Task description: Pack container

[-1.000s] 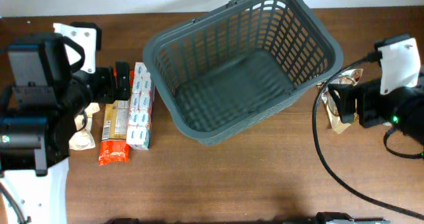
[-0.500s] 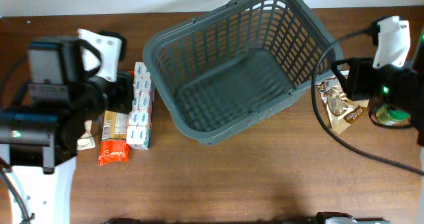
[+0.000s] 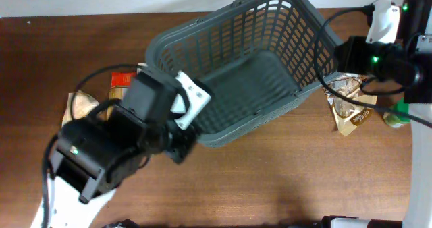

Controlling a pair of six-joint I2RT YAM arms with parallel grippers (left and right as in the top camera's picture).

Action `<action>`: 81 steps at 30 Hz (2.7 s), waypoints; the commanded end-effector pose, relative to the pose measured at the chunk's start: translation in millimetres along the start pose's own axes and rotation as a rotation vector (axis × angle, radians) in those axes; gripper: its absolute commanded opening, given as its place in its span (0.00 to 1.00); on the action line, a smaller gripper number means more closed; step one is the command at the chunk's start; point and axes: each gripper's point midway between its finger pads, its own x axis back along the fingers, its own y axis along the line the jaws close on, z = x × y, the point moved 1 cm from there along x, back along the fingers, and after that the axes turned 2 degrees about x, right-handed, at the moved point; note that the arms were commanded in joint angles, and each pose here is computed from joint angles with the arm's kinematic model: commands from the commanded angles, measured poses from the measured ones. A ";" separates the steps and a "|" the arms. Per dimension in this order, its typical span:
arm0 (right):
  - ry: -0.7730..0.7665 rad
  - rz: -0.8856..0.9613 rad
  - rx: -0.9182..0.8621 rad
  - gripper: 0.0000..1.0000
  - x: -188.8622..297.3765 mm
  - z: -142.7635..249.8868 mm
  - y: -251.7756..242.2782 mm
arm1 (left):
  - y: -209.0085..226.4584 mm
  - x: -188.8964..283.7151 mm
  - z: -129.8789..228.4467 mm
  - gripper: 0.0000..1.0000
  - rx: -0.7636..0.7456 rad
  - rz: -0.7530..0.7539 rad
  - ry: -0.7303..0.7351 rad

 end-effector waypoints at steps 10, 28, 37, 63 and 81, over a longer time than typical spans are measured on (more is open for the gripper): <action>0.010 0.014 -0.053 0.04 -35.1 -14.5 -8.7 | -65.5 -7.0 12.9 0.02 -0.179 0.166 0.085; 0.240 0.025 -0.130 0.04 -91.1 21.4 -24.8 | -71.9 -82.9 29.6 0.02 -0.260 0.162 0.399; 0.342 0.034 -0.127 0.04 -84.2 44.8 -25.2 | -46.8 -112.4 29.8 0.02 -0.305 0.005 0.479; 0.483 -0.015 0.036 0.04 -74.4 76.3 -8.4 | 64.2 -121.2 -3.3 0.02 -0.030 -0.218 0.352; -0.018 0.124 -0.181 0.04 20.6 -37.0 -69.6 | 128.9 51.8 -22.5 0.02 0.326 -0.526 -0.126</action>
